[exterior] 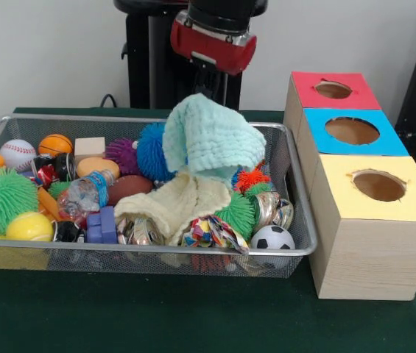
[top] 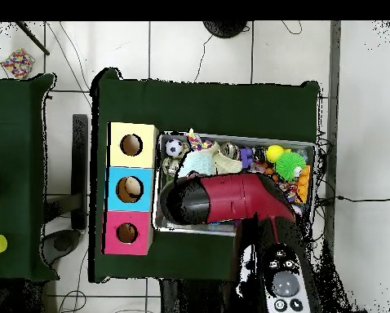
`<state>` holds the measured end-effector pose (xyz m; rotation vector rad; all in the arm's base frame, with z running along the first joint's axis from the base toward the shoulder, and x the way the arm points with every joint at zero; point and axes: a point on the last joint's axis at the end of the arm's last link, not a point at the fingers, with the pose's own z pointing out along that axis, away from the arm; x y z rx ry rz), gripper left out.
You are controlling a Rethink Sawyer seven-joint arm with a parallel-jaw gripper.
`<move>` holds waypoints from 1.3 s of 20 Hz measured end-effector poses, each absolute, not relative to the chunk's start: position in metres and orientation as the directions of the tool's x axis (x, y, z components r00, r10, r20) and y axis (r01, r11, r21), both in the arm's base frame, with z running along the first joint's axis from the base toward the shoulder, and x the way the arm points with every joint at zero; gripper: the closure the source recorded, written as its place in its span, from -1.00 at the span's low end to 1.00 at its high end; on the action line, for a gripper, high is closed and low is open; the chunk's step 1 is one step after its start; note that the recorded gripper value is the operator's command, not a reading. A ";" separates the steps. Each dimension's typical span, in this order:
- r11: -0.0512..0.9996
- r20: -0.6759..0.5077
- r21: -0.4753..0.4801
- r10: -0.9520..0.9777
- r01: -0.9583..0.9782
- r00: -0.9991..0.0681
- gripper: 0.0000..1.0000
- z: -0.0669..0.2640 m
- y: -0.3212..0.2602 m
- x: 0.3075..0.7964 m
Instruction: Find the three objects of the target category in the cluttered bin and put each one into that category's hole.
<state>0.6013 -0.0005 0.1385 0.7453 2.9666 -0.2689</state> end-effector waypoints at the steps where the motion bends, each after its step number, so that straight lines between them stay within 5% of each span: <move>1: 0.863 -0.112 -0.151 0.469 0.482 -0.876 1.00 0.145 -0.002 0.603; 26: 0.746 -0.084 -0.229 0.624 0.625 -0.777 1.00 0.329 -0.075 0.571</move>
